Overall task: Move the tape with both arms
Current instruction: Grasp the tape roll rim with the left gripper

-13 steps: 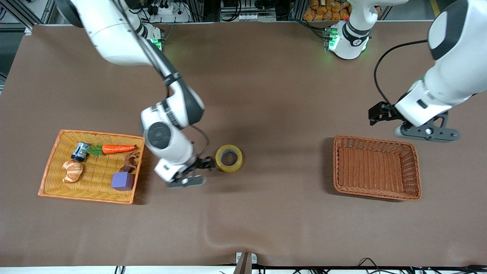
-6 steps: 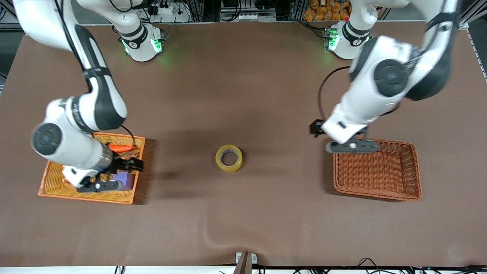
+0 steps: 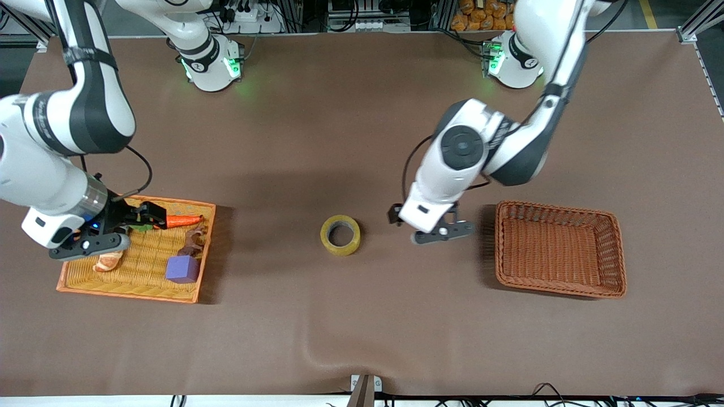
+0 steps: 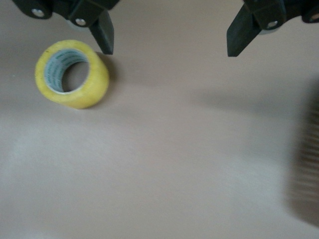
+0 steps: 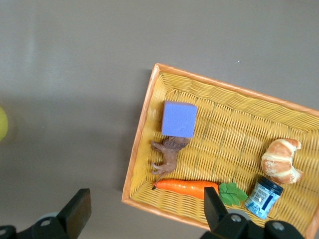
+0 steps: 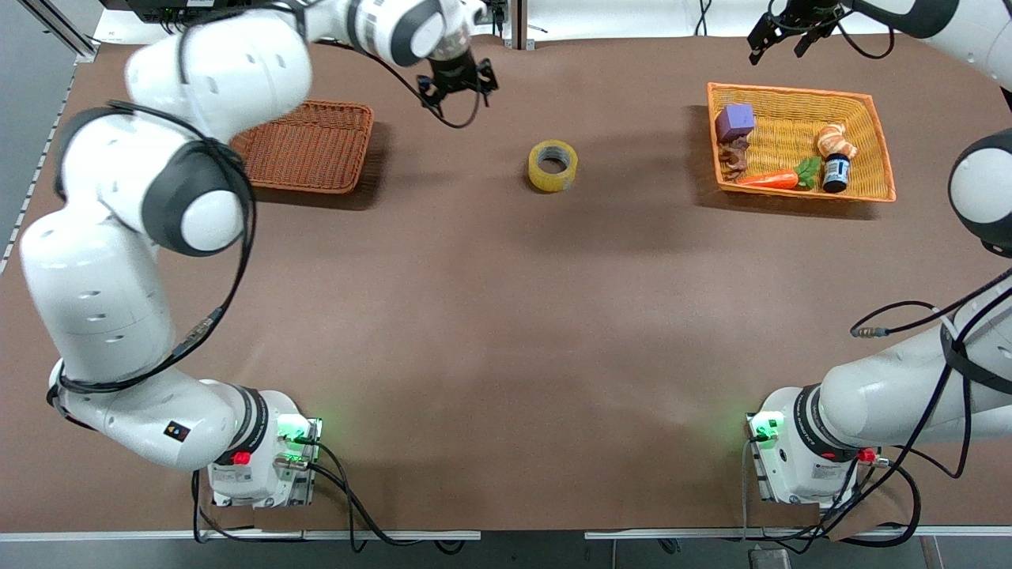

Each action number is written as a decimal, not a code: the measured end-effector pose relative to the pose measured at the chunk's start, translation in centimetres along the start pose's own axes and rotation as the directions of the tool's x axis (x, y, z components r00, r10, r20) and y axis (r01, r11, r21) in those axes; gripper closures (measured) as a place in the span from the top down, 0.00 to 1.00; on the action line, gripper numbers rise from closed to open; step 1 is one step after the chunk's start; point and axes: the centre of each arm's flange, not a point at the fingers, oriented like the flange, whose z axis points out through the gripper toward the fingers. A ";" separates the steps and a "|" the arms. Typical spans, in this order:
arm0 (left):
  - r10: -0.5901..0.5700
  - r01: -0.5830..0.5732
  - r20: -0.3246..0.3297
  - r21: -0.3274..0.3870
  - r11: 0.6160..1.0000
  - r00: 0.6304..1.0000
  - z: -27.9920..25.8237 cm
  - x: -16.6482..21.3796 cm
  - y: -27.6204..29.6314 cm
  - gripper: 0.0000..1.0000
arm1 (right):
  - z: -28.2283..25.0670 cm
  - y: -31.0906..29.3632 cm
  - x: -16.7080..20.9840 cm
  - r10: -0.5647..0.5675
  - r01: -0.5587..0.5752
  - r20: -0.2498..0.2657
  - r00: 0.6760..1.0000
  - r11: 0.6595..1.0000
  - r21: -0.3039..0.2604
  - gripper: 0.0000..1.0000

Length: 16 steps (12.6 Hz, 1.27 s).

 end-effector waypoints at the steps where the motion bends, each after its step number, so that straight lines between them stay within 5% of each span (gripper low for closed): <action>1: -0.004 0.004 -0.003 -0.011 1.000 1.000 1.5 -0.5 1.4 1.00 | -0.7 -0.2 -0.3 -0.002 0.002 0.000 1.000 1.000 -0.001 1.00; 7: -0.050 0.044 -0.051 -0.111 0.993 0.997 8.6 -2.9 6.1 1.00 | -8.2 2.7 -4.5 0.057 -0.057 0.013 0.998 0.998 -0.018 1.00; 12: -0.081 0.073 -0.054 -0.125 0.989 0.995 14.5 -5.4 7.6 1.00 | -12.9 7.2 -9.3 0.236 -0.235 0.087 0.968 0.972 -0.021 1.00; 14: -0.078 0.071 -0.052 -0.124 0.990 0.996 15.8 -5.7 7.6 0.79 | -13.7 6.9 -9.3 0.246 -0.245 0.080 0.966 0.969 -0.021 1.00; 16: -0.078 0.070 -0.058 -0.132 0.989 0.995 16.4 -5.7 7.7 0.70 | -14.0 6.5 -9.1 0.244 -0.243 0.073 0.967 0.970 -0.022 1.00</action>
